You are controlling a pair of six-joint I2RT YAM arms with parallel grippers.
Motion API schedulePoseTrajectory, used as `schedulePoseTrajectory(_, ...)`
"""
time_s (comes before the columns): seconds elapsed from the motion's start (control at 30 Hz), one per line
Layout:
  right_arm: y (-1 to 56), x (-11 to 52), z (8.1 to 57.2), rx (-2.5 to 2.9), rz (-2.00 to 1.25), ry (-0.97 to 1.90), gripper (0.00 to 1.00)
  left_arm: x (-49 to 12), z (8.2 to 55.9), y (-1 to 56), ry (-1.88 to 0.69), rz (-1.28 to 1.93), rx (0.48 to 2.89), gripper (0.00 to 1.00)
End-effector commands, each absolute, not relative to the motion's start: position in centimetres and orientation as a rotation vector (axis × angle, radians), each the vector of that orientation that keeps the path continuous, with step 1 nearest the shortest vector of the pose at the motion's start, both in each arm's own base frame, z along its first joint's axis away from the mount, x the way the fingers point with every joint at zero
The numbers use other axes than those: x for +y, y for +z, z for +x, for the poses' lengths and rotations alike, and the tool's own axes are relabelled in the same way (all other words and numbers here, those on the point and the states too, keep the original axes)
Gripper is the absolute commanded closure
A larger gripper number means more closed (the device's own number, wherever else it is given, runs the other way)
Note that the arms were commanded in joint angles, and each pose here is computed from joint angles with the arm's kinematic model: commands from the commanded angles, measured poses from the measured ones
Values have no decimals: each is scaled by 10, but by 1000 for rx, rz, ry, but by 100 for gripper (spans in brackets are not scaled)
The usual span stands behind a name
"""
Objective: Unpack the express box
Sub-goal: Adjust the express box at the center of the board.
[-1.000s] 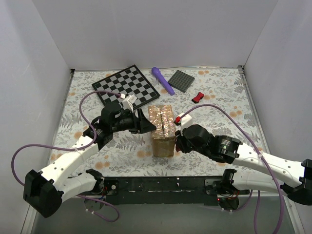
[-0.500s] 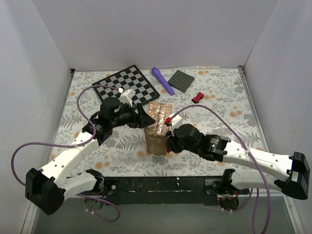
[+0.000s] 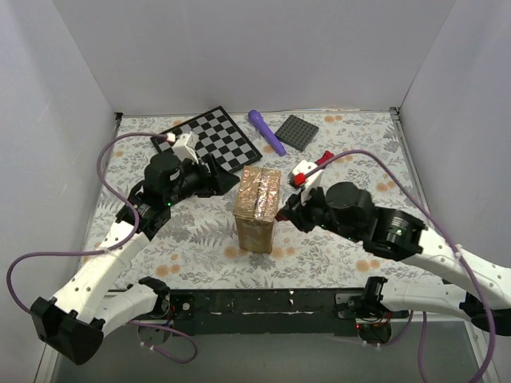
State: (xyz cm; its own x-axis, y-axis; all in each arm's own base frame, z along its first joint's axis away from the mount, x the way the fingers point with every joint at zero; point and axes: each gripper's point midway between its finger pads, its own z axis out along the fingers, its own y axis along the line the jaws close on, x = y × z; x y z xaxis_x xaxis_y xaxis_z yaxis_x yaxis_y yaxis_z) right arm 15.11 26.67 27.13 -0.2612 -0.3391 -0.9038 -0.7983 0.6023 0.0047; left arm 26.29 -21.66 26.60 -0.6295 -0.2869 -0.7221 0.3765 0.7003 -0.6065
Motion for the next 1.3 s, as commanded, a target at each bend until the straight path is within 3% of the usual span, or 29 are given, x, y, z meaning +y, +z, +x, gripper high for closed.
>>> schedulePoseTrajectory(0.0,351,248,159,1660,-905,535,99,-212,256,326,-1033,33,1875,36)
schedulePoseTrajectory(0.17,377,251,156,1509,-845,618,99,-233,234,357,-1311,52,1747,55)
schedulePoseTrajectory(0.3,363,260,154,1471,-836,667,99,-241,219,333,-1501,-13,1724,83)
schedulePoseTrajectory(0.4,358,267,150,1457,-857,699,99,-243,206,330,-1592,5,1693,90)
schedulePoseTrajectory(1.27,371,303,138,1337,-1014,717,99,-259,197,258,-1683,-15,1956,83)
